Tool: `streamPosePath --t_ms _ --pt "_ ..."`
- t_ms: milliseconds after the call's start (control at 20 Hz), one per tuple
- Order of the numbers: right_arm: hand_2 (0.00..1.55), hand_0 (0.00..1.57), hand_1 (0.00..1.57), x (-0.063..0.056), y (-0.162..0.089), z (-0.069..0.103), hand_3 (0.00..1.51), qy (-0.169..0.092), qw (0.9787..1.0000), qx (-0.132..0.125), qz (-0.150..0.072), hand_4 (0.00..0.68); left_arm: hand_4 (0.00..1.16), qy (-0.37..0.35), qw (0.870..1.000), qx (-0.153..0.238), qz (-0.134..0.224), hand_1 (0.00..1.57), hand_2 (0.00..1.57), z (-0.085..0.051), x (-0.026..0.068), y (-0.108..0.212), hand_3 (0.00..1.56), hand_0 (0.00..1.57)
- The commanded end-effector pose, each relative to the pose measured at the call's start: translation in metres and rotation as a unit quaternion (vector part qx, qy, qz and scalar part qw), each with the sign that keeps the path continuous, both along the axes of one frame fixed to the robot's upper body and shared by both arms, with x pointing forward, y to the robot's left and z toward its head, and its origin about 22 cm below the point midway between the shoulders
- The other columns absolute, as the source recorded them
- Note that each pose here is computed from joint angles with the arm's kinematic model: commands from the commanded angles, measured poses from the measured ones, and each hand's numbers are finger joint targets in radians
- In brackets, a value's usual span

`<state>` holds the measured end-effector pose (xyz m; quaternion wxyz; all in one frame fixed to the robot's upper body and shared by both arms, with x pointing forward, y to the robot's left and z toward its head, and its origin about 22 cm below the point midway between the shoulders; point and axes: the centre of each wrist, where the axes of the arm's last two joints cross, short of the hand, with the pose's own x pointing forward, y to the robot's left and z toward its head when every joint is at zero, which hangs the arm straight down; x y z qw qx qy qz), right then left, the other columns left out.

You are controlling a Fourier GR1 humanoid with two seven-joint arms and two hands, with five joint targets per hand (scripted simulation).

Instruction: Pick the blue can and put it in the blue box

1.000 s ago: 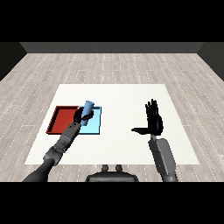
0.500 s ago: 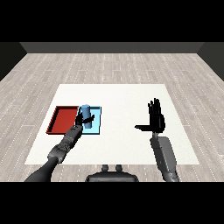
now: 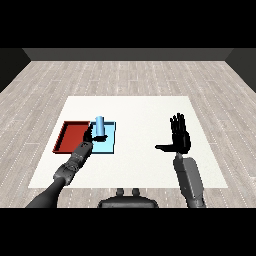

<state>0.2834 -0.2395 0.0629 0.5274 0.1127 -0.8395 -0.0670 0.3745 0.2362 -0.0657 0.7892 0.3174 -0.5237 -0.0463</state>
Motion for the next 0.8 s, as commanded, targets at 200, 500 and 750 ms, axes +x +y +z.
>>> streamPosePath --t_ms 200,500,750 --pt "0.0 0.0 0.0 0.002 0.011 -0.004 0.0 -0.013 0.9999 -0.003 0.002 0.0 0.0 -0.245 0.968 -0.046 -0.011 0.0 0.0 0.043 0.0252 0.002 0.0 0.0" --pt "0.0 0.0 0.0 -0.005 0.007 -0.014 0.0 0.009 0.9991 -0.038 0.018 0.0 0.0 -0.383 0.888 -0.159 -0.201 0.0 0.0 0.049 0.0177 -0.042 0.0 0.0" --pt "0.0 0.0 0.0 -0.017 -0.008 -0.033 0.0 0.036 0.997 -0.058 0.037 0.0 0.0 -0.388 0.834 -0.273 -0.28 0.0 0.0 0.045 -0.0041 -0.036 0.0 0.0"
